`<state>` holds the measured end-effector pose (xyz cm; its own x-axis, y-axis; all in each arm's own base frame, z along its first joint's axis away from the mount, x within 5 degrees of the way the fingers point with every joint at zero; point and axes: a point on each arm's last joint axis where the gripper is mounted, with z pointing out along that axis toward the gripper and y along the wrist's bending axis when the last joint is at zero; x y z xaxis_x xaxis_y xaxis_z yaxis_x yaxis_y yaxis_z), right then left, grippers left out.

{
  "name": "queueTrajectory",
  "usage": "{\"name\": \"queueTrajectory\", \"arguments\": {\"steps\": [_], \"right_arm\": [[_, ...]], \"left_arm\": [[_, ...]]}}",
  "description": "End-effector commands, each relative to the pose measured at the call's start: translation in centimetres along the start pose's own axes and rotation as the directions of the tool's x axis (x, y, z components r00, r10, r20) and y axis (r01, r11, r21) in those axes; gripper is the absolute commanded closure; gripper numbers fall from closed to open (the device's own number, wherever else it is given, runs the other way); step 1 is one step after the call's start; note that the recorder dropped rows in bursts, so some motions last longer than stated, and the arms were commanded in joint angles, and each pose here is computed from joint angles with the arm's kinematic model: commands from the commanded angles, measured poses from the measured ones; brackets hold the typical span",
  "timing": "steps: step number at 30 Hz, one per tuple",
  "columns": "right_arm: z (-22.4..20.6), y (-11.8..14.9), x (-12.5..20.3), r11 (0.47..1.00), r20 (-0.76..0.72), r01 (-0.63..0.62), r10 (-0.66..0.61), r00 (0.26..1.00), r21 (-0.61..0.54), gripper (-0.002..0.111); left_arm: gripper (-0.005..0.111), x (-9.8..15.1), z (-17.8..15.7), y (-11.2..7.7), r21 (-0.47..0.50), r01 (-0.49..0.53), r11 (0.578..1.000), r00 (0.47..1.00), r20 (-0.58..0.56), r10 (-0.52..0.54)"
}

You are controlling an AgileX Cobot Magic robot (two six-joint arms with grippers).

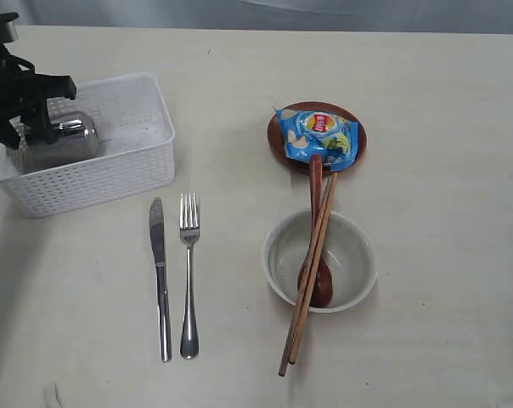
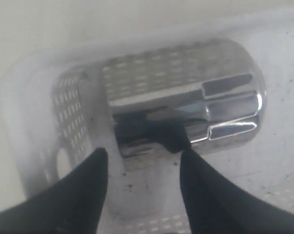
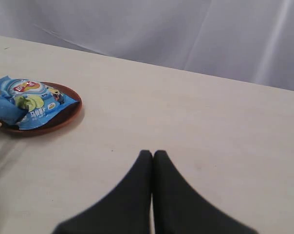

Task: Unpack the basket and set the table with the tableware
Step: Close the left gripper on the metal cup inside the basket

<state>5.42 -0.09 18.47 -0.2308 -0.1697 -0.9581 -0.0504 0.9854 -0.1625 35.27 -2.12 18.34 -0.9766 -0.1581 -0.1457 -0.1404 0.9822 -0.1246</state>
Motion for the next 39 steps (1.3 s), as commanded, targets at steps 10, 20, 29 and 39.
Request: {"name": "queueTrajectory", "arguments": {"steps": [10, 20, 29, 39], "right_arm": [[0.0, 0.0, 0.0, 1.0, 0.007, 0.0, 0.0, 1.0, 0.004, 0.108], [0.0, 0.0, 0.0, 1.0, 0.007, 0.0, 0.0, 1.0, 0.004, 0.108], [0.0, 0.0, 0.0, 1.0, 0.007, 0.0, 0.0, 1.0, 0.004, 0.108], [0.0, 0.0, 0.0, 1.0, 0.007, 0.0, 0.0, 1.0, 0.004, 0.108]], "left_arm": [[0.062, -1.3, 1.4, -1.2, 0.152, 0.005, 0.988, 0.995, 0.097, -0.02], [0.096, -2.0, 0.9, -2.2, 0.256, -0.016, 0.967, 0.983, 0.181, -0.032], [0.107, -2.1, -0.5, -3.3, 0.347, -0.154, 0.925, 0.963, 0.261, 0.062], [0.066, -2.0, -1.0, -2.8, 0.359, -0.059, 0.931, 0.976, 0.218, -0.022]]}}
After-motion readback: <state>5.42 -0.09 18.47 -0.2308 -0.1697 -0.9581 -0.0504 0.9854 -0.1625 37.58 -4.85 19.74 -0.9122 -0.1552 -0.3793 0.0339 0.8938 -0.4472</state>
